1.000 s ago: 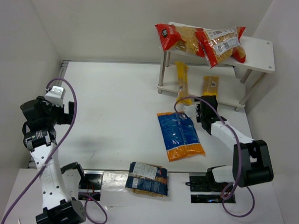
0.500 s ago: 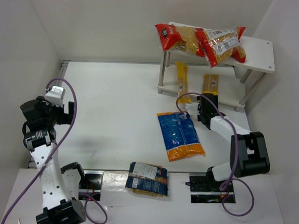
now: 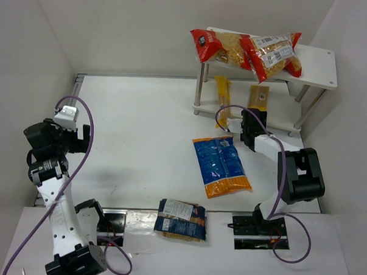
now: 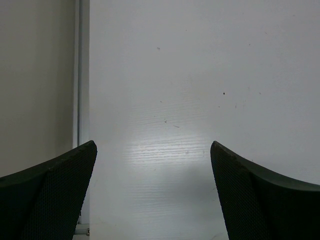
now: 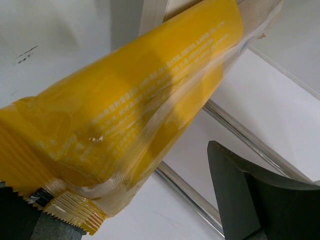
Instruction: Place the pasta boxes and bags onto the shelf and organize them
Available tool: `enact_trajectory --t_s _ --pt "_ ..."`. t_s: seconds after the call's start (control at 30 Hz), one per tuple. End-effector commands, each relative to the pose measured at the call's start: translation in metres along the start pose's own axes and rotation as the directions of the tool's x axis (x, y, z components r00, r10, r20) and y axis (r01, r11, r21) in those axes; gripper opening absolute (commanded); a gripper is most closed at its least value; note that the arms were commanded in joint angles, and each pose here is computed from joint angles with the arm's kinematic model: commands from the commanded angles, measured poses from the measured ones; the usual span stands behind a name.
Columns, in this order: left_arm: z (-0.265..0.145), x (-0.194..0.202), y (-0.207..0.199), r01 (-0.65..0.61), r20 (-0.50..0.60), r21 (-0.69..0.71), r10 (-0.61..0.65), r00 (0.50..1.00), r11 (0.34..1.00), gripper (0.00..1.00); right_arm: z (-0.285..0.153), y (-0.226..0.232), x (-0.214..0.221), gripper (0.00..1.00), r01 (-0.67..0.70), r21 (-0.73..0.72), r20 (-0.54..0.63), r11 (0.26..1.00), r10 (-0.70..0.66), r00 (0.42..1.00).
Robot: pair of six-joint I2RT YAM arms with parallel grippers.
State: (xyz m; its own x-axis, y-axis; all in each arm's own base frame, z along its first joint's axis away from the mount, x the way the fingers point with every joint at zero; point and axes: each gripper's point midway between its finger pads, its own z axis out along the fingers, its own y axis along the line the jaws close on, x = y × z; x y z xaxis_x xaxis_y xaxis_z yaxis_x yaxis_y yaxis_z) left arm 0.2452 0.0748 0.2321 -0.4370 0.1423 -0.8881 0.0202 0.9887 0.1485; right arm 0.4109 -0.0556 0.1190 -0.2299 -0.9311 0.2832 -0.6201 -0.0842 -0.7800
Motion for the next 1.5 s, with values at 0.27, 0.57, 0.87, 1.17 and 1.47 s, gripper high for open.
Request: enact_trajectory --t_s 0.27,0.57,0.87,1.17,1.47 --pt "0.001 -0.003 0.0 0.013 0.015 0.003 -0.013 1.0 1.0 1.0 -0.024 -0.056 0.001 0.88 -0.199 0.131 0.024 0.971 0.197 0.98" --pt "-0.001 -0.006 -0.003 0.008 0.03 0.017 -0.009 1.0 1.0 1.0 -0.077 -0.029 -0.018 0.88 -0.199 0.066 0.112 0.978 0.191 0.975" --pt "-0.003 -0.006 -0.006 0.008 0.033 0.026 -0.009 0.999 1.0 1.0 -0.086 -0.005 -0.008 0.89 -0.223 0.003 0.1 0.975 0.221 0.97" --pt "-0.006 -0.009 -0.006 0.0 0.049 0.02 -0.001 0.999 1.0 1.0 -0.16 0.022 -0.03 0.89 -0.32 -0.264 0.278 0.91 0.389 0.878" --pt "-0.006 -0.008 0.002 0.026 0.037 -0.003 -0.026 0.999 1.0 1.0 -0.228 0.038 -0.026 0.89 -0.501 -0.543 0.322 0.674 0.718 0.617"
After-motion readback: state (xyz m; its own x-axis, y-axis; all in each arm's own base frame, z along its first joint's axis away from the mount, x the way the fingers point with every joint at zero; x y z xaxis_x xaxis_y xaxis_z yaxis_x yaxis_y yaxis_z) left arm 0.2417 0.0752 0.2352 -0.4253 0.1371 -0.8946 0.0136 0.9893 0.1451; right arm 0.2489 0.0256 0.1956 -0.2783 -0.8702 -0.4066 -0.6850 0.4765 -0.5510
